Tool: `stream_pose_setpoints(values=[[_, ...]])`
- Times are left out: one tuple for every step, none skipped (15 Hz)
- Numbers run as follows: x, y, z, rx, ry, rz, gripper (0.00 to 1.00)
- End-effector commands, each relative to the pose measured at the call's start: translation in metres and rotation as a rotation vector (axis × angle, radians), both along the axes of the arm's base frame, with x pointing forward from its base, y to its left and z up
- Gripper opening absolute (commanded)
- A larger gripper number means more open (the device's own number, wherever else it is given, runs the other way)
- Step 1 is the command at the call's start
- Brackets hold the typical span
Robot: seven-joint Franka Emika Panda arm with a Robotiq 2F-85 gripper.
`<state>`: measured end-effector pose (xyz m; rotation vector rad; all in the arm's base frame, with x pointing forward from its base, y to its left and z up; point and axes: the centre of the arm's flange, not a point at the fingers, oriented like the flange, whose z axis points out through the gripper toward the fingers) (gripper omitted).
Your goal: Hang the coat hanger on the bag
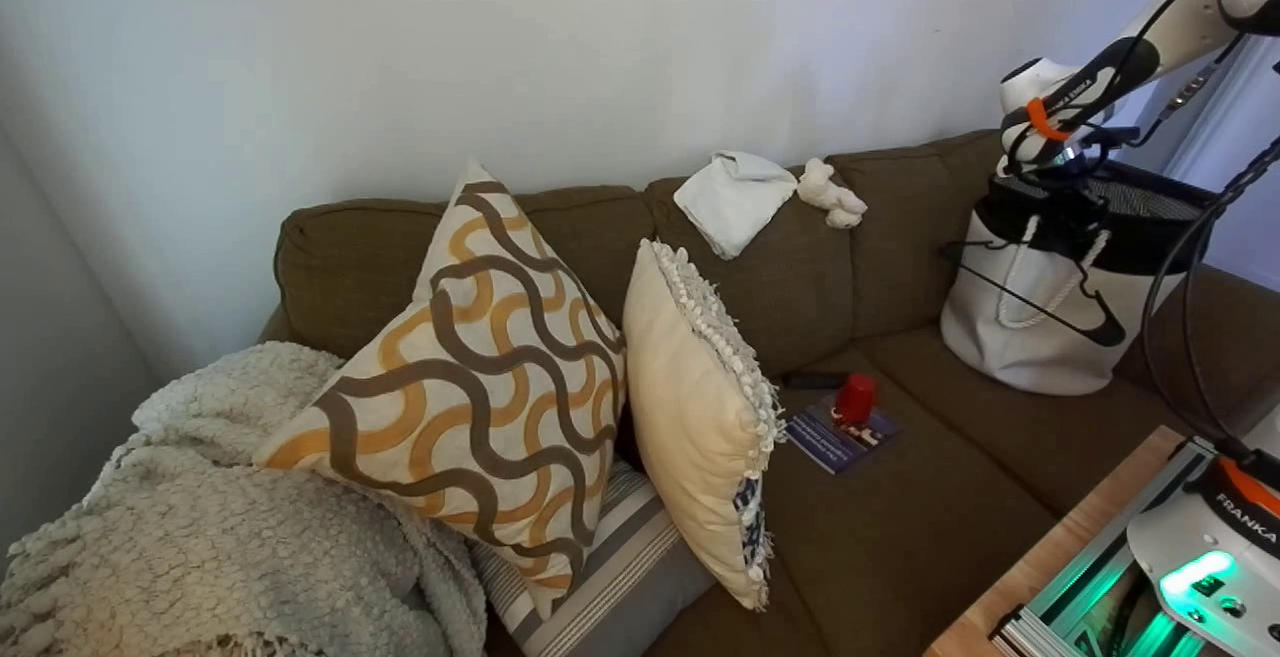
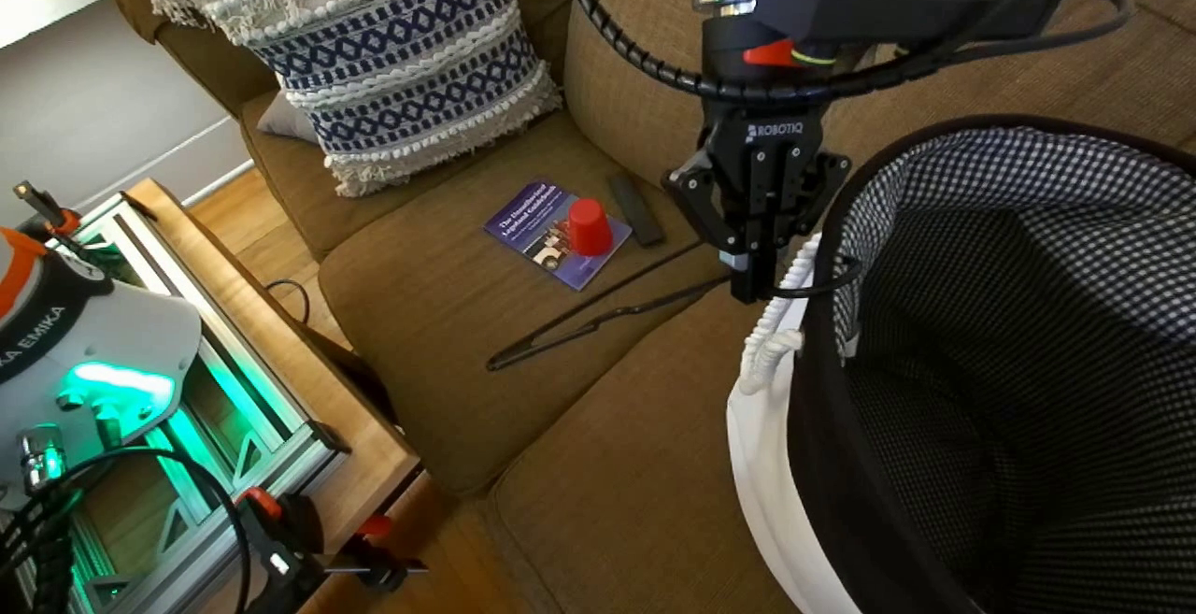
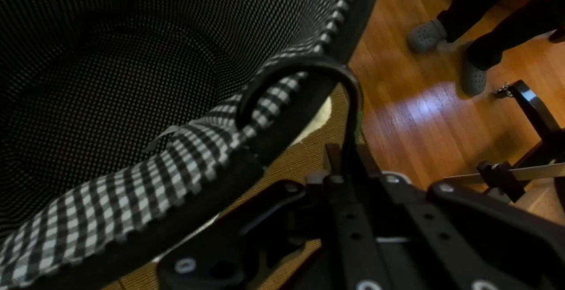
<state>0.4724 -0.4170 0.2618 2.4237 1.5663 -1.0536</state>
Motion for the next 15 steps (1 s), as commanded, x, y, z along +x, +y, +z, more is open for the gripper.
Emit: stream_pose_setpoints(values=[[0.005,-0.005,-0.008,0.041,0.021,-0.036,0.35],[0.006,0.000,-0.001,0.034,0.006,-0.034,0.40],[0.006,0.006,0.006,0.026,-0.015,-0.024,0.49],[0.007,0.014,0.017,0.013,-0.037,-0.010,0.56],[0.008,0.022,0.026,0.008,-0.056,0.005,0.62],[0.009,0.034,0.036,0.013,-0.093,0.032,0.71],[0.010,0.052,0.045,0.024,-0.130,0.075,0.78],[0.012,0.070,0.050,0.030,-0.161,0.121,0.87],[0.017,0.088,0.058,0.042,-0.192,0.168,0.93],[0.017,0.113,0.057,0.063,-0.210,0.231,1.00],[0.012,0.139,0.061,0.069,-0.227,0.285,1.00],[0.009,0.161,0.061,0.067,-0.258,0.338,1.00],[0.007,0.182,0.061,0.076,-0.284,0.390,1.00],[0.044,0.142,0.058,0.061,-0.247,0.311,1.00],[0.043,0.157,0.059,0.068,-0.255,0.329,1.00]])
